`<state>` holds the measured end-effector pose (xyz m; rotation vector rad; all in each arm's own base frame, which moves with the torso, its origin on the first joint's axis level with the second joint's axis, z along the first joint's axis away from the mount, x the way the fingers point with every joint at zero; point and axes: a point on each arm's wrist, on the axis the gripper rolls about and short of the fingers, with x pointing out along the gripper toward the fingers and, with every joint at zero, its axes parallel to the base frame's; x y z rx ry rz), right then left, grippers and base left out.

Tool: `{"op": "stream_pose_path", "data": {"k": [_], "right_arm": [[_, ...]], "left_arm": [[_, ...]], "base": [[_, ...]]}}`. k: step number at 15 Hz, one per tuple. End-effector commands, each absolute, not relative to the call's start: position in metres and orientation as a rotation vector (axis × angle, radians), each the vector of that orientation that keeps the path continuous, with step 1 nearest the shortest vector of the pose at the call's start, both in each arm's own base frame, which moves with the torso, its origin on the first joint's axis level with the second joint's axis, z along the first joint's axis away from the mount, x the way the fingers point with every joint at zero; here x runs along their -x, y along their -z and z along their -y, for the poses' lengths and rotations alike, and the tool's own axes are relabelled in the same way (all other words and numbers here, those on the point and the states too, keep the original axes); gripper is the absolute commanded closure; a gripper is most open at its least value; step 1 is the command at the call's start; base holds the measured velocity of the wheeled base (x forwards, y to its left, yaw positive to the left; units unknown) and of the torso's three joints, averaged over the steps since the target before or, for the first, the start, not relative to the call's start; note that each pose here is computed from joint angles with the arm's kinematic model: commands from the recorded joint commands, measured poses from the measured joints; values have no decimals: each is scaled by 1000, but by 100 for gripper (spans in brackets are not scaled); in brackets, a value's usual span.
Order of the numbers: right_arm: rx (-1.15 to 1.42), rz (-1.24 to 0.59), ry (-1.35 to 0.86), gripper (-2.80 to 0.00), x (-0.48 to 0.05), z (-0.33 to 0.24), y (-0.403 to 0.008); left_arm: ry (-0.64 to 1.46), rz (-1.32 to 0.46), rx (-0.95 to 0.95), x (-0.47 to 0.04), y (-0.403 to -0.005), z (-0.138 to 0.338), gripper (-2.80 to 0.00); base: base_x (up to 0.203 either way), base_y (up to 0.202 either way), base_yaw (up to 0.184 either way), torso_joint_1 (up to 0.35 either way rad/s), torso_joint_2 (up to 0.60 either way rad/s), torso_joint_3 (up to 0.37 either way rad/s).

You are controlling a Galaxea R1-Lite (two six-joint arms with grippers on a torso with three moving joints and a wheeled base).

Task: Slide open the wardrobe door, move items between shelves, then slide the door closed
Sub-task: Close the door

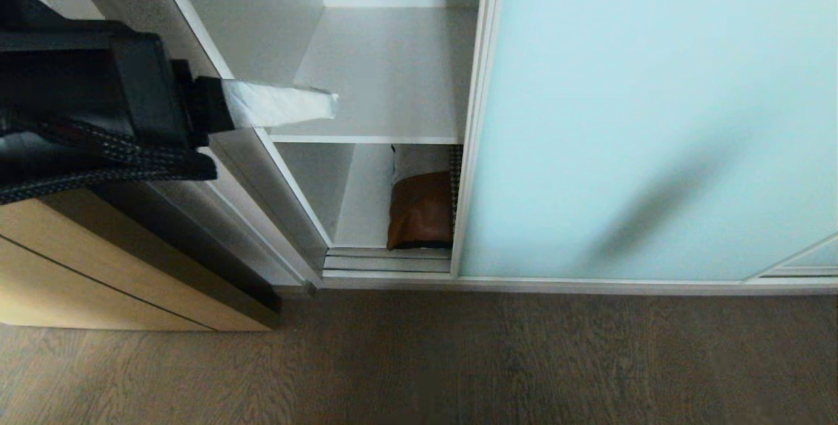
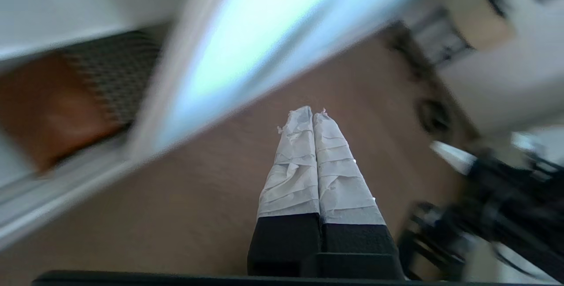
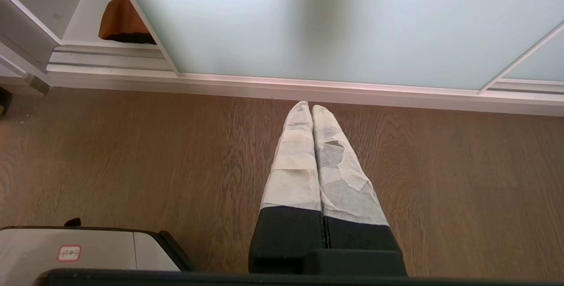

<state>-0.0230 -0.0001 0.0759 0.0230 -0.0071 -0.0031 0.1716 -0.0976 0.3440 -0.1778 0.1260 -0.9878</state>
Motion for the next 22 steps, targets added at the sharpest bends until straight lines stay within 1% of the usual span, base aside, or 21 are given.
{"op": "stream_pose_path", "data": {"k": [1, 2, 5, 9, 14, 16, 18, 20, 22], "right_arm": [[-23, 5, 3, 0, 23, 0, -76], [-23, 5, 2, 0, 23, 0, -76], [-23, 5, 2, 0, 23, 0, -76], [-23, 4, 3, 0, 23, 0, -76], [-23, 5, 3, 0, 23, 0, -76], [-23, 4, 3, 0, 23, 0, -76], [-23, 4, 2, 0, 23, 0, -76], [-23, 5, 3, 0, 23, 0, -76], [-23, 3, 2, 0, 23, 0, -76]], "left_arm": [[1063, -158, 178, -170, -340, 116, 0], [1078, -174, 177, -172, -337, 124, 0], [1012, -208, 167, -191, -325, 150, 0], [976, -160, 181, -215, -314, 182, 0], [989, -198, 211, -225, -308, 200, 0], [969, -185, 214, -235, -305, 210, 0], [913, -165, 223, -247, -299, 224, 0], [823, -140, 273, -258, -297, 241, 0], [785, -124, 313, -266, -298, 250, 0]], "base": [[0, 0, 0, 0, 0, 0], [0, 0, 0, 0, 0, 0], [0, 0, 0, 0, 0, 0], [0, 0, 0, 0, 0, 0], [0, 0, 0, 0, 0, 0], [0, 0, 0, 0, 0, 0], [0, 0, 0, 0, 0, 0], [0, 0, 0, 0, 0, 0], [0, 0, 0, 0, 0, 0]]}}
